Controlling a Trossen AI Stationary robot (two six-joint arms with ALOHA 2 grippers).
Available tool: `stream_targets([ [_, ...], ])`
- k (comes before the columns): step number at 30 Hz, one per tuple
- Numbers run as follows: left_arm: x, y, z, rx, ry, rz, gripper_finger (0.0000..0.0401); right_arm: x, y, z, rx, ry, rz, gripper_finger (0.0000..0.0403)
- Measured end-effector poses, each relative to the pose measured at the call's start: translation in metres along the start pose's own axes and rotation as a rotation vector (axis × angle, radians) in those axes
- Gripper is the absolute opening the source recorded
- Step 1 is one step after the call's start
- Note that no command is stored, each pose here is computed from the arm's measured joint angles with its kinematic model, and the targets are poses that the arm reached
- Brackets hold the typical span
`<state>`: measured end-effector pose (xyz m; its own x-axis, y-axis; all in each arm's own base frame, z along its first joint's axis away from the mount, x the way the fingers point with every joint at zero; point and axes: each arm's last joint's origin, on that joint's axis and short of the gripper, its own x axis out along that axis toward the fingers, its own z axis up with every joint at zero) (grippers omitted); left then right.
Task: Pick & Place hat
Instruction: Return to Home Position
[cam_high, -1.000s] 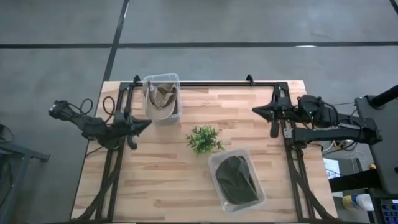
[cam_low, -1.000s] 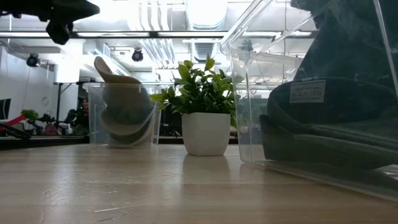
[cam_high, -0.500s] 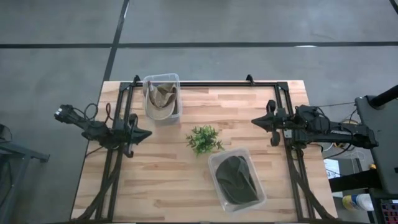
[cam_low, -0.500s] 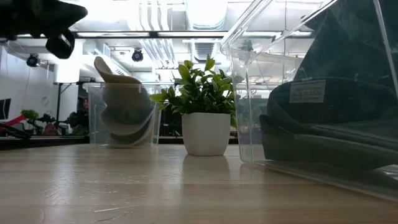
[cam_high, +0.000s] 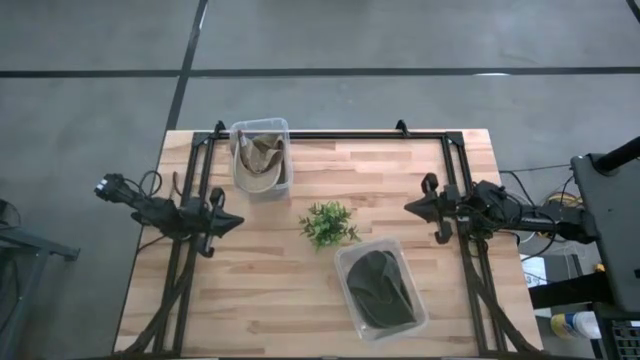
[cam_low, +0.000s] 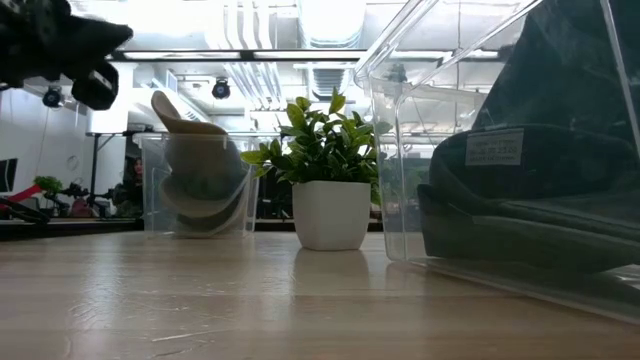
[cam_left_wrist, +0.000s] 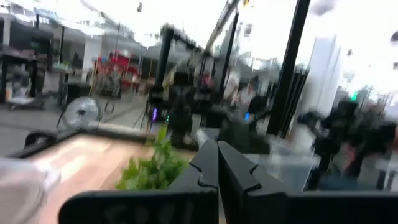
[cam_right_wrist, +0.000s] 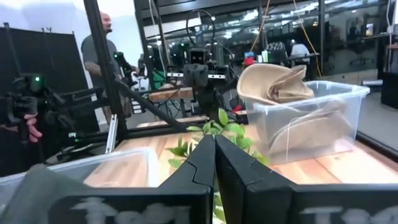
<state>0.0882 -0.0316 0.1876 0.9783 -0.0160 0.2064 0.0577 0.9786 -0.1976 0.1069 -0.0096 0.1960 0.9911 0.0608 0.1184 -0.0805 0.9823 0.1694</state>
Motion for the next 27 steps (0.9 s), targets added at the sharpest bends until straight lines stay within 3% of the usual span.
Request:
stream_targets([
  [5,-0.001,0.001,-0.002,0.014,0.017,0.002,0.0,-0.003,-0.003,-0.015,0.006,-0.007,-0.005,0.0009],
  [12,-0.001,0.001,-0.003,0.023,0.024,0.013,0.0,-0.003,-0.009,-0.028,0.026,0.103,-0.148,0.0009],
  [21,-0.001,0.001,-0.003,0.003,0.025,0.014,0.0,-0.003,-0.011,-0.04,0.044,0.235,-0.176,0.0009],
  [27,-0.001,0.001,-0.003,0.001,0.025,0.015,0.0,-0.003,-0.012,-0.042,0.046,0.25,-0.181,0.0009],
])
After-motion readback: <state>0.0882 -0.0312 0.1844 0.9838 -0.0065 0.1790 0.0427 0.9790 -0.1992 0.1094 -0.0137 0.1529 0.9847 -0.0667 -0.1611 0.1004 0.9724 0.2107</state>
